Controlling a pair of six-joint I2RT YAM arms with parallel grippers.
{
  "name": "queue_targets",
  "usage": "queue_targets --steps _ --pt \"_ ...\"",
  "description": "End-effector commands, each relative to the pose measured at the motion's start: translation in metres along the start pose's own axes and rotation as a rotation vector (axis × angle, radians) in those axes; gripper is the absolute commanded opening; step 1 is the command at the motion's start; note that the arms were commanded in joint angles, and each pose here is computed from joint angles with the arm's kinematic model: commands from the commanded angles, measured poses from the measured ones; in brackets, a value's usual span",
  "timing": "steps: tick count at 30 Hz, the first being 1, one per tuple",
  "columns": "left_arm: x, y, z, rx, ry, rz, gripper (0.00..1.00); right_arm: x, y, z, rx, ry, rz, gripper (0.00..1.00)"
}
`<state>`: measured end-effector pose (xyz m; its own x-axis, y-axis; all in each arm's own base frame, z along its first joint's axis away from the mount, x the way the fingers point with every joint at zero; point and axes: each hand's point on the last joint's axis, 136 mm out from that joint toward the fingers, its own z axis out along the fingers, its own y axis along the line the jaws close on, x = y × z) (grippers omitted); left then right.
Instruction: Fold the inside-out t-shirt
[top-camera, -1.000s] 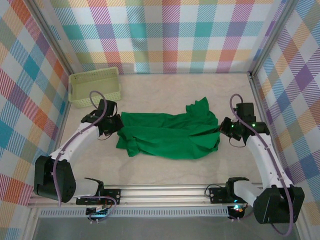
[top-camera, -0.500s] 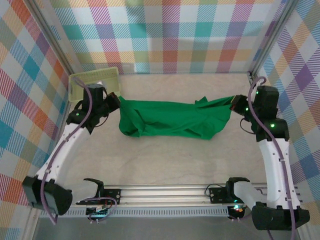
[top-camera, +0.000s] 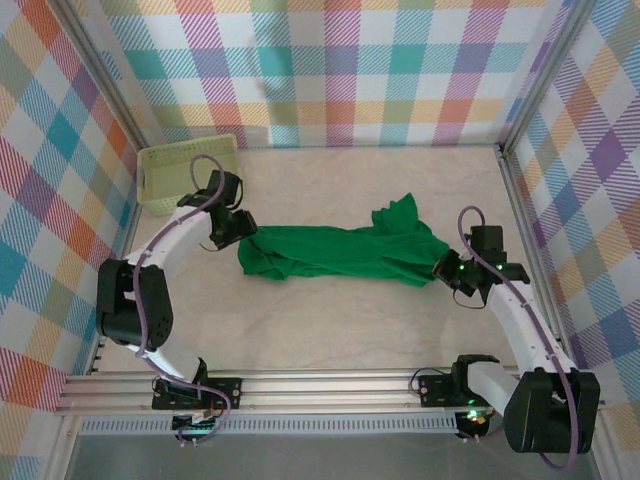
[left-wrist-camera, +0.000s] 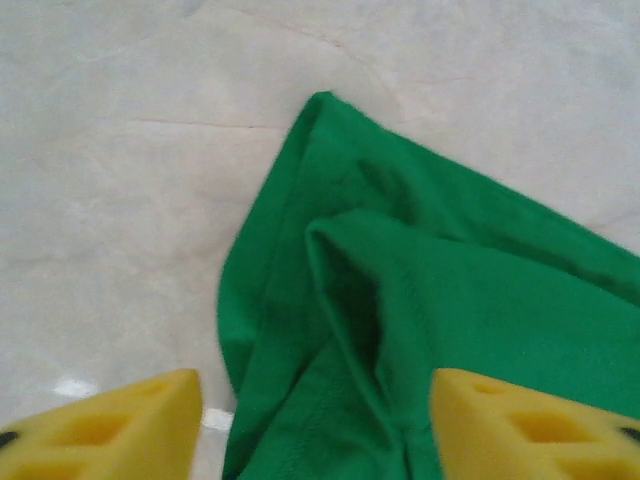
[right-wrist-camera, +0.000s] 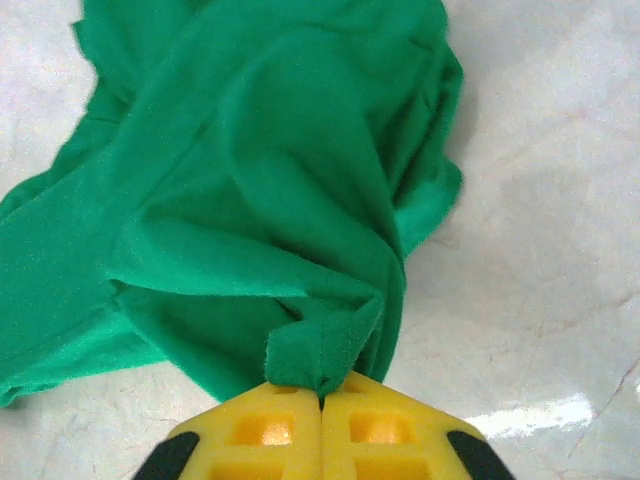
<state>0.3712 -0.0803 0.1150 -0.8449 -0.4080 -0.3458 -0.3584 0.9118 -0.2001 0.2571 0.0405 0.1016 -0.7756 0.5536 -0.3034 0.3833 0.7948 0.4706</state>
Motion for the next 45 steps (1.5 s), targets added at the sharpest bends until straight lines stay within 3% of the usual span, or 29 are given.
queue_targets --steps 1,4,7,11,16,23,31,38,45 --pt "0.016 -0.033 -0.041 0.027 -0.086 0.121 0.69 0.006 -0.014 0.001 0.033 -0.029 0.100 0.27" --pt "0.045 -0.076 -0.062 0.125 -0.116 0.210 0.71 -0.001 -0.026 -0.014 0.087 -0.130 0.083 0.48" --pt "0.077 -0.115 -0.065 0.225 -0.107 0.281 0.71 -0.015 -0.007 -0.033 0.104 -0.169 -0.082 0.53" --pt "0.111 -0.154 -0.050 0.337 -0.076 0.296 0.72 -0.016 0.021 -0.026 0.235 -0.101 -0.335 0.60" --pt "0.142 -0.194 -0.029 0.441 -0.021 0.273 0.71 0.002 0.055 0.008 0.213 0.010 -0.469 0.51" --pt "0.154 -0.195 -0.012 0.402 0.000 0.286 0.71 0.018 0.055 0.041 0.244 0.091 -0.491 0.33" --pt "0.155 -0.185 -0.009 0.382 -0.013 0.284 0.71 -0.005 0.045 0.059 0.376 0.032 -0.537 0.28" --pt "0.156 -0.178 -0.008 0.373 -0.018 0.287 0.71 -0.015 0.049 0.071 0.401 0.020 -0.565 0.27" --pt "0.155 -0.175 -0.009 0.363 -0.027 0.295 0.72 -0.021 0.051 0.067 0.426 0.018 -0.581 0.13"
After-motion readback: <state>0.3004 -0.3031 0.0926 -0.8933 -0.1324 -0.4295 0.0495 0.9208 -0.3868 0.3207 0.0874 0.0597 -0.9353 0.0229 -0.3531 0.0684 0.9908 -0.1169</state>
